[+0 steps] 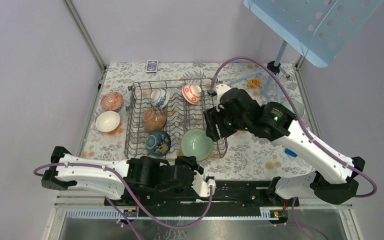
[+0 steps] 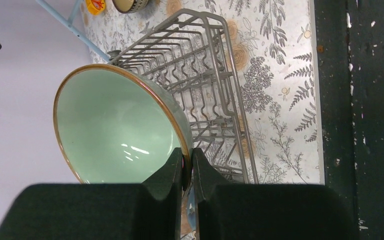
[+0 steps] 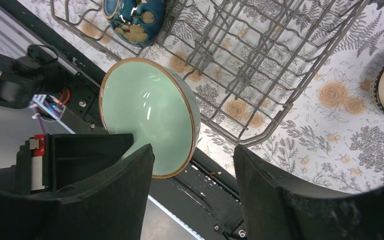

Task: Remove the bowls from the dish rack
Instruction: Place the bowl with the bowl.

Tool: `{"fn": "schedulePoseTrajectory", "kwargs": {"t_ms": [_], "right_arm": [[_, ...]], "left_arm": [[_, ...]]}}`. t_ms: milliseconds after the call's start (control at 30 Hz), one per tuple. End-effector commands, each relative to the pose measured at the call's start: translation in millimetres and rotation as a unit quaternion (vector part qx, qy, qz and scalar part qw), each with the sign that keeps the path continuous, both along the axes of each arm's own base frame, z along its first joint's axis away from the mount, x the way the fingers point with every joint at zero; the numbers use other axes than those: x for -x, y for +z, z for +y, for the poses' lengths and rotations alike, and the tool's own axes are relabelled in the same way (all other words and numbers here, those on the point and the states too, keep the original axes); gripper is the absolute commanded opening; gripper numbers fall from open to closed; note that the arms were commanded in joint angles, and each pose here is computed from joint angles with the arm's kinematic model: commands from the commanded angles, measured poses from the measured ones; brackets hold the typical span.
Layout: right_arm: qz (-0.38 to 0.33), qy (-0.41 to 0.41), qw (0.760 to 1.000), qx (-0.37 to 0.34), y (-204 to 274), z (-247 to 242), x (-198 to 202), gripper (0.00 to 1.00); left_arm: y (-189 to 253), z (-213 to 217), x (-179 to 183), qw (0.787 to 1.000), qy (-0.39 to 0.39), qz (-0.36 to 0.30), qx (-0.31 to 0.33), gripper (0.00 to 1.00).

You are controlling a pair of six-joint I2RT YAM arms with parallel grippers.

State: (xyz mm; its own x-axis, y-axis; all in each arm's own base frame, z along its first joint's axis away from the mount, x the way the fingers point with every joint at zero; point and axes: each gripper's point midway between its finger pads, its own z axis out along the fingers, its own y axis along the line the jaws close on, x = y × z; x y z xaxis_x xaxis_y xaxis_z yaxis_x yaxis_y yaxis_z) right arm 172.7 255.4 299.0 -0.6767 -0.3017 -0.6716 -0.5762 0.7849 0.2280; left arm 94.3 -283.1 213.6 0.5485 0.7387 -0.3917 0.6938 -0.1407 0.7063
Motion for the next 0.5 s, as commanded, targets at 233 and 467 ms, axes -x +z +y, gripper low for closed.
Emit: {"fn": "schedulePoseTrajectory", "kwargs": {"t_ms": [233, 467], "right_arm": [[-0.033, 0.023, 0.997, 0.06, -34.2, 23.0, 1.3, 0.59], [-0.027, 0.023, 0.997, 0.068, -50.6, 32.2, 0.0, 0.53]], "left_arm": [[10.1, 3.3, 0.0, 1.0, -0.017, -0.016, 0.02, 0.0], [15.2, -0.4, 2.3, 0.999, -0.016, -0.005, 0.037, 0.0]]}}
